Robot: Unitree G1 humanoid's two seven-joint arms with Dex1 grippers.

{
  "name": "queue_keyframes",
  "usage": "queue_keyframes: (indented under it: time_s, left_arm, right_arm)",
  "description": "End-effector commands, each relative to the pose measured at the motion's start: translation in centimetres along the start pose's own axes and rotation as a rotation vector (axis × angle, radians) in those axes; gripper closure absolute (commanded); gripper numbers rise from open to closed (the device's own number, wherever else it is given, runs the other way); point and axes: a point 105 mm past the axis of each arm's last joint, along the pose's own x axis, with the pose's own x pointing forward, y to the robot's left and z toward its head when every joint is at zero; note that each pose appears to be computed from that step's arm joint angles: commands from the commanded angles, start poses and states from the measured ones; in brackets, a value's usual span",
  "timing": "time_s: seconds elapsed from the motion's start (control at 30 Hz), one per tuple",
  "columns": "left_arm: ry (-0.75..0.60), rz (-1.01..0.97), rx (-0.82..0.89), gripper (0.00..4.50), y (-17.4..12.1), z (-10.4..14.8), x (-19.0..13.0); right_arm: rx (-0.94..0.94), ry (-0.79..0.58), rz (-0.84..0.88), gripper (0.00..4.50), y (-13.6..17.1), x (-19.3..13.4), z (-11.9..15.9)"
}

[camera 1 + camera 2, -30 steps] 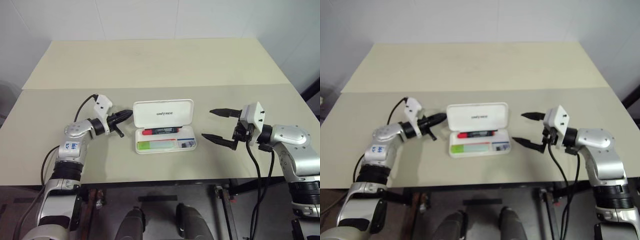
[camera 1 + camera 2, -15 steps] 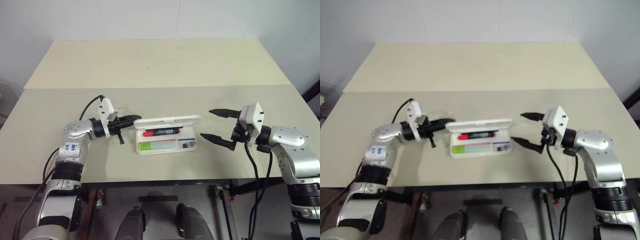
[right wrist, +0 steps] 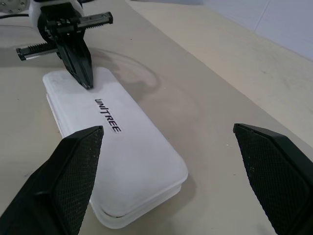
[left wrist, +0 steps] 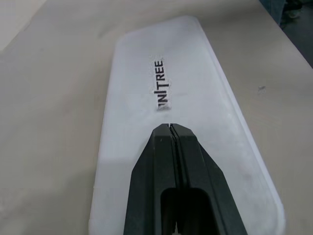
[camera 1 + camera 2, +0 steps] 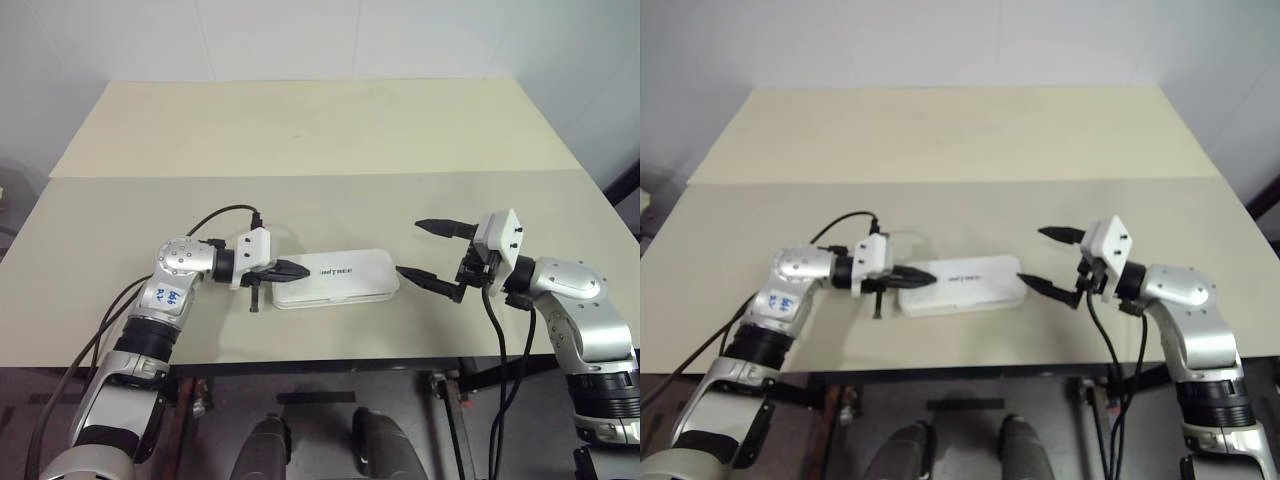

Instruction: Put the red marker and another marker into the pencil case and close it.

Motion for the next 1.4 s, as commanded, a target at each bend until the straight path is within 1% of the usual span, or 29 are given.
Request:
queue_keyframes:
  time_s: [0.03,0.2,0.4,0.43,0.53,0.6,0.67,0.8,0.83,0.97,1.0,1.03,1.1,1.13,1.17,1.2,1.4]
  left_arm:
    - [0.04,-0.033,0.011,4.49,-0.4,0.4,1.2]
    - [0.079,-0.094,-0.052,4.49,-2.3,0.1,2.3]
    - [0.129,-0.075,-0.072,4.49,-2.5,-0.7,2.2]
    - [0.12,-0.061,-0.07,4.49,-2.3,-0.6,2.3]
    - [0.0,0.025,-0.11,4.49,-1.0,1.1,2.2]
    - [-0.025,0.042,-0.114,4.49,-0.7,1.4,2.1]
    - [-0.042,0.063,-0.12,4.49,-0.3,1.6,1.5]
    - [-0.107,0.155,-0.117,4.49,0.8,1.9,-1.1]
    - [-0.116,0.185,-0.117,4.49,1.1,1.7,-2.2]
    - [-0.122,0.265,-0.109,4.49,1.7,1.1,-5.0]
    - [-0.115,0.268,-0.112,4.1,1.5,0.8,-5.7]
    - [-0.109,0.278,-0.097,3.9,1.2,0.4,-6.6]
    - [-0.123,0.324,-0.104,3.2,0.6,-0.2,-8.7]
    - [-0.131,0.345,-0.105,2.92,0.4,-0.3,-9.4]
    - [-0.129,0.36,-0.104,2.52,0.2,-0.5,-9.8]
    - [-0.134,0.369,-0.105,2.25,0.0,-0.4,-10.1]
    - [-0.145,0.422,-0.129,0.18,-0.6,-0.5,-11.2]
  right_arm:
    - [-0.037,-0.048,-0.023,0.0,0.3,-0.1,1.2]
    - [-0.029,-0.069,-0.056,0.0,0.6,-0.1,1.2]
    - [-0.026,-0.075,-0.063,0.0,0.8,-0.1,1.2]
    - [-0.026,-0.076,-0.064,0.0,0.8,-0.1,1.2]
    - [-0.025,-0.077,-0.064,0.0,0.7,0.0,1.1]
    - [-0.024,-0.078,-0.064,0.0,0.7,0.0,1.1]
    - [-0.021,-0.078,-0.06,0.0,0.7,0.1,0.9]
    - [-0.009,-0.078,-0.051,0.0,0.4,0.3,0.6]
    - [-0.006,-0.08,-0.05,0.0,0.4,0.4,0.5]
    - [0.001,-0.081,-0.046,0.0,0.2,0.5,0.3]
    - [0.004,-0.08,-0.045,0.0,0.2,0.5,0.2]
    - [0.006,-0.078,-0.046,0.0,0.2,0.5,0.0]
    - [0.013,-0.082,-0.058,0.0,0.1,0.4,-0.2]
    - [0.014,-0.083,-0.062,0.0,0.0,0.3,-0.2]
    - [0.004,-0.086,-0.068,0.0,-0.1,0.2,-0.2]
    - [-0.003,-0.089,-0.074,0.0,-0.3,0.1,-0.1]
    - [-0.013,-0.08,-0.07,0.0,-0.9,-0.6,0.1]
